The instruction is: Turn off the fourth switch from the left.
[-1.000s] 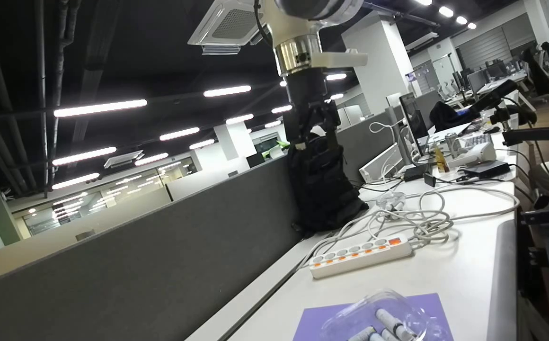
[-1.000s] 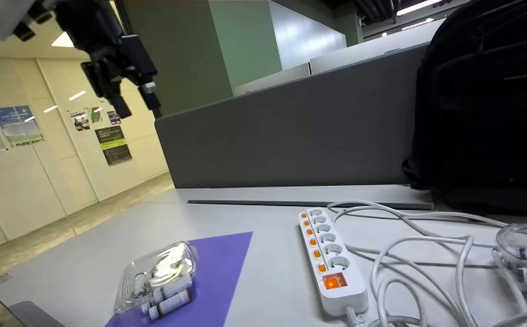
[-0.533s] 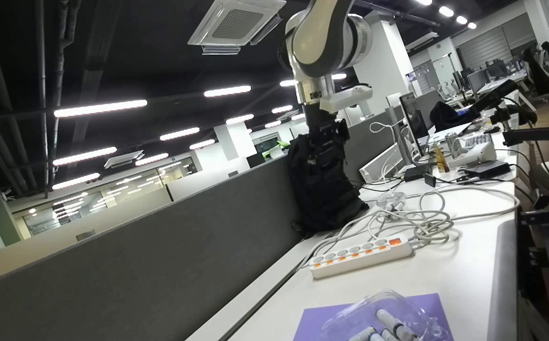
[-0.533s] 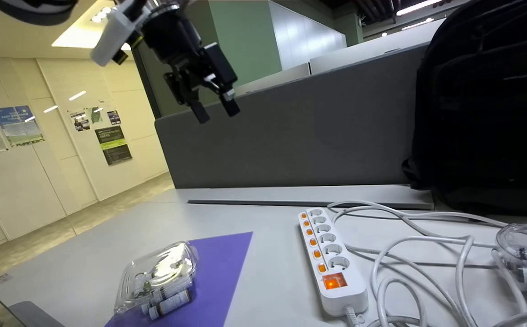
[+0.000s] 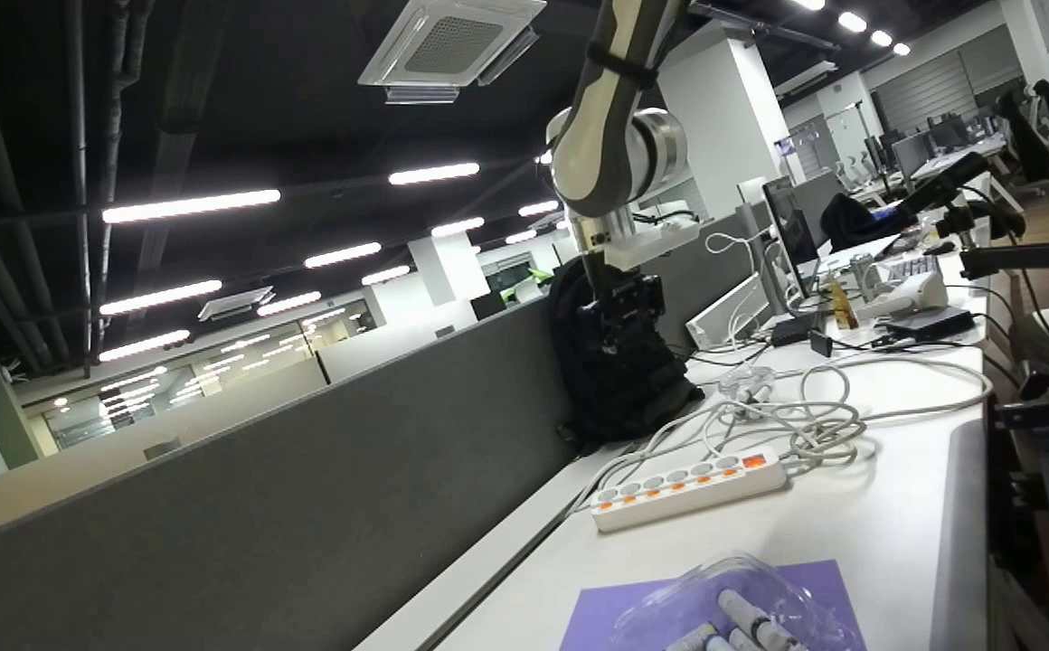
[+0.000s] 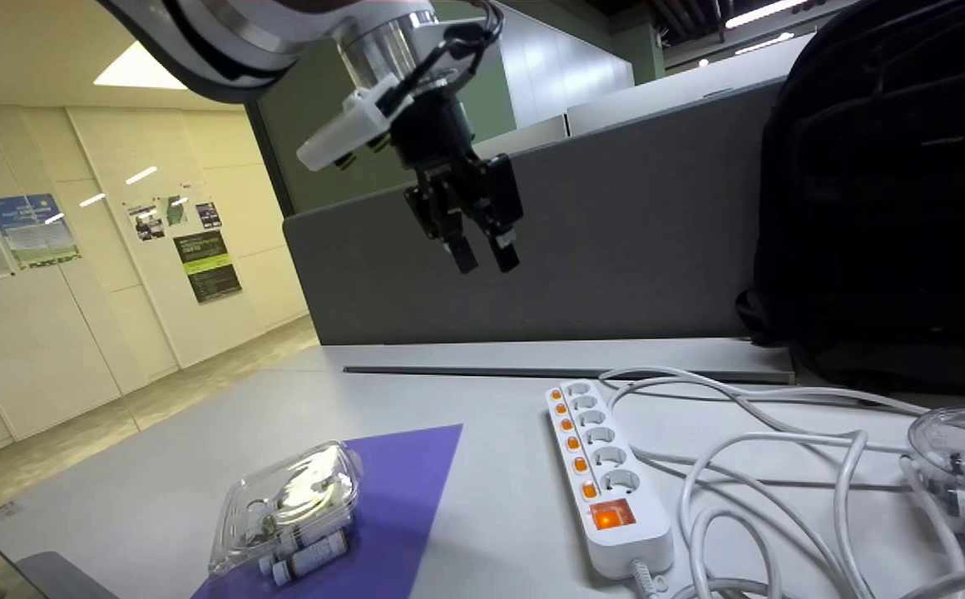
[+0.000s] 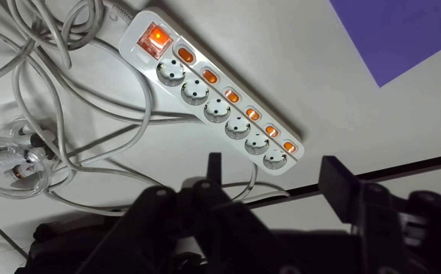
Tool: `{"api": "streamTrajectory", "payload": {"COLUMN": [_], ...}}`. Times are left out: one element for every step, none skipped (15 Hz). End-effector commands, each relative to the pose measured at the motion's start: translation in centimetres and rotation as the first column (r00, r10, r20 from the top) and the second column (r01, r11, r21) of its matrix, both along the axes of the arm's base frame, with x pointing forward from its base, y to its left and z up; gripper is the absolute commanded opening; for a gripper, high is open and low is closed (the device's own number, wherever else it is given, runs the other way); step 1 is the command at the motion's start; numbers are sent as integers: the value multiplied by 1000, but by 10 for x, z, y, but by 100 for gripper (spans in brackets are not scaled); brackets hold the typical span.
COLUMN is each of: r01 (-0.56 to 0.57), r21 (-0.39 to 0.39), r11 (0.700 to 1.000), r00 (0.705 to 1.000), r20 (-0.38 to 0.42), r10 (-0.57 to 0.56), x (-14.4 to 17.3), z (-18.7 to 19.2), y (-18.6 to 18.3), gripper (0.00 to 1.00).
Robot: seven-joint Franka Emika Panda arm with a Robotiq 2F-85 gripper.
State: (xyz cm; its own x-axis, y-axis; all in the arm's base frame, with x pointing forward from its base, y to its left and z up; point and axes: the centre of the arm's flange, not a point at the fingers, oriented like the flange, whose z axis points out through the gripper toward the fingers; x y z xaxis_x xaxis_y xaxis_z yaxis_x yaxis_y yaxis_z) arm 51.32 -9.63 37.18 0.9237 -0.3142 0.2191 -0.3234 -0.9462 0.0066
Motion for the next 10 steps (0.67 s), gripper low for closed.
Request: {"api": "streamTrajectory", "payload": {"r01": [46,50,56,65,73,75,72,68,64,65], "r21": [2,3,2,1,5,8,11,14,14,17], "r11": [999,999,998,998,997,997,997,998,998,998], "r00": [999,999,998,997,996,996,996,996,995,995], "r20": [-12,-19,-30,-35,-42,-50,-58,-66,-75,-81], "r10": [-46,-50,-56,-65,-73,-74,-72,-67,-63,-63], "x": [42,48,54,59,66,72,78,82,87,90], "z": [-12,-17,-25,-32,-40,-47,-54,-61,-68,-74], "y": [-13,-16,-19,-21,-23,-23,-22,-20,-19,-18], "gripper": [38,31,25,17,11,5,1,0,0,0]}}
